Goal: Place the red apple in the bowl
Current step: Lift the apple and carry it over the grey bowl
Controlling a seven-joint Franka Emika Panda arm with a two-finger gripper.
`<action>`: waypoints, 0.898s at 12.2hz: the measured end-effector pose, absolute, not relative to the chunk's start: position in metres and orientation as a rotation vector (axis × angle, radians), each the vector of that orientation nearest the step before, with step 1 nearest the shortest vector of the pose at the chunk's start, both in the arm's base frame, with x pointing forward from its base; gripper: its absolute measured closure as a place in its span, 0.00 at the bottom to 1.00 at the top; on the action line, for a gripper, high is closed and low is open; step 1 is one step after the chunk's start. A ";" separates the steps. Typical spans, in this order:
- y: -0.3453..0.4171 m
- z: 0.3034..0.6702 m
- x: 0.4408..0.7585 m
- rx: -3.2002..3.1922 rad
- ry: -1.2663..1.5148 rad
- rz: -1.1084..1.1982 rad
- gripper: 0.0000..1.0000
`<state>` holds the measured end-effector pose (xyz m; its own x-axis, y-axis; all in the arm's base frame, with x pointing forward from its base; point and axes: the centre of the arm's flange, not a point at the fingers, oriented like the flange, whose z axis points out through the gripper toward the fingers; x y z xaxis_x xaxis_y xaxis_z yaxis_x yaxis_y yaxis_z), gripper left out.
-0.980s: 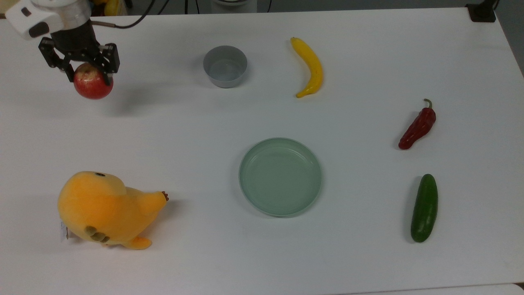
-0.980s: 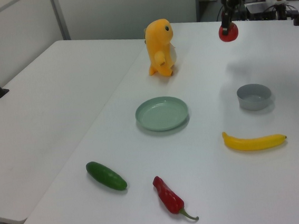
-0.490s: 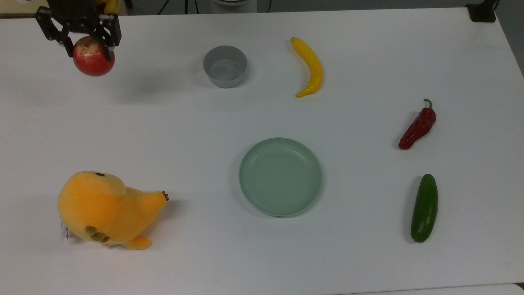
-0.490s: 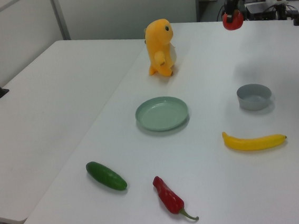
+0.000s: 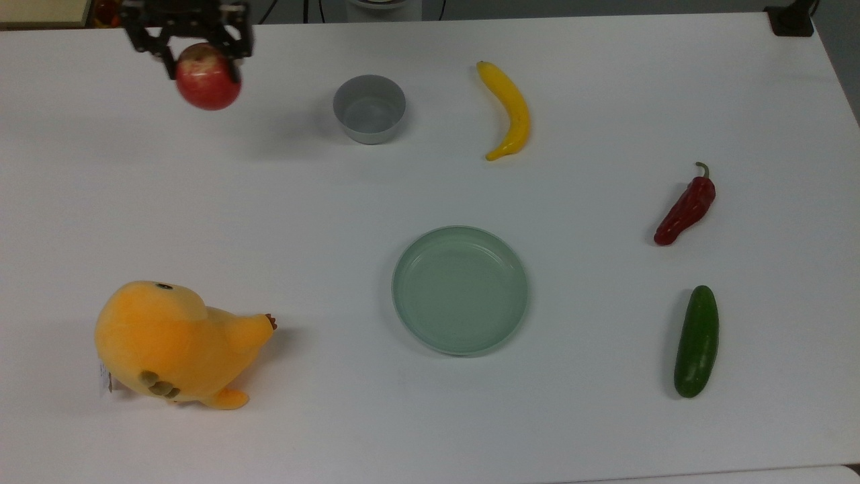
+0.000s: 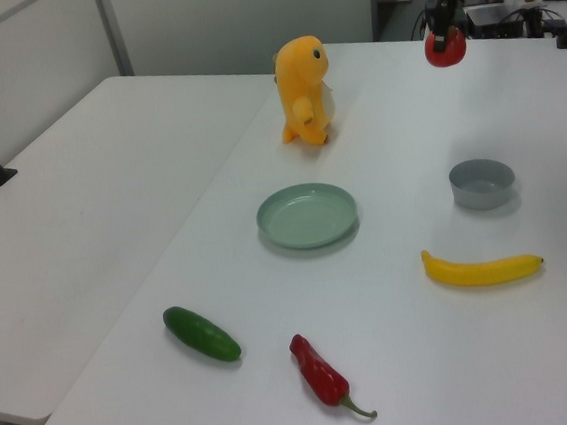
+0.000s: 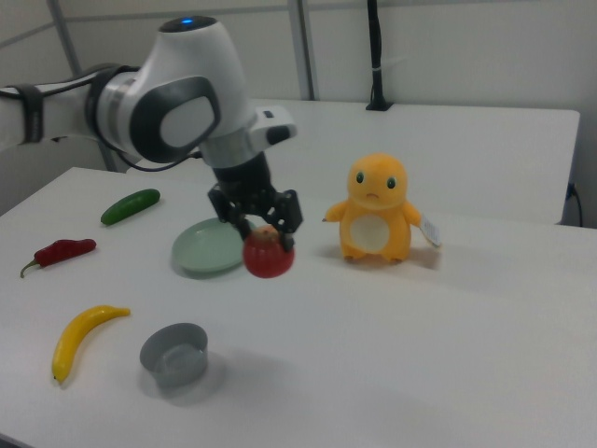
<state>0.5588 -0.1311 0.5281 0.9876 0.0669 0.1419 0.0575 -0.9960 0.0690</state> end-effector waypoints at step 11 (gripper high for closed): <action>-0.007 0.489 0.466 3.066 0.238 0.076 0.22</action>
<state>0.4659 -0.0072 0.4891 0.9868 0.1559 0.0442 0.1527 -0.9858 0.0693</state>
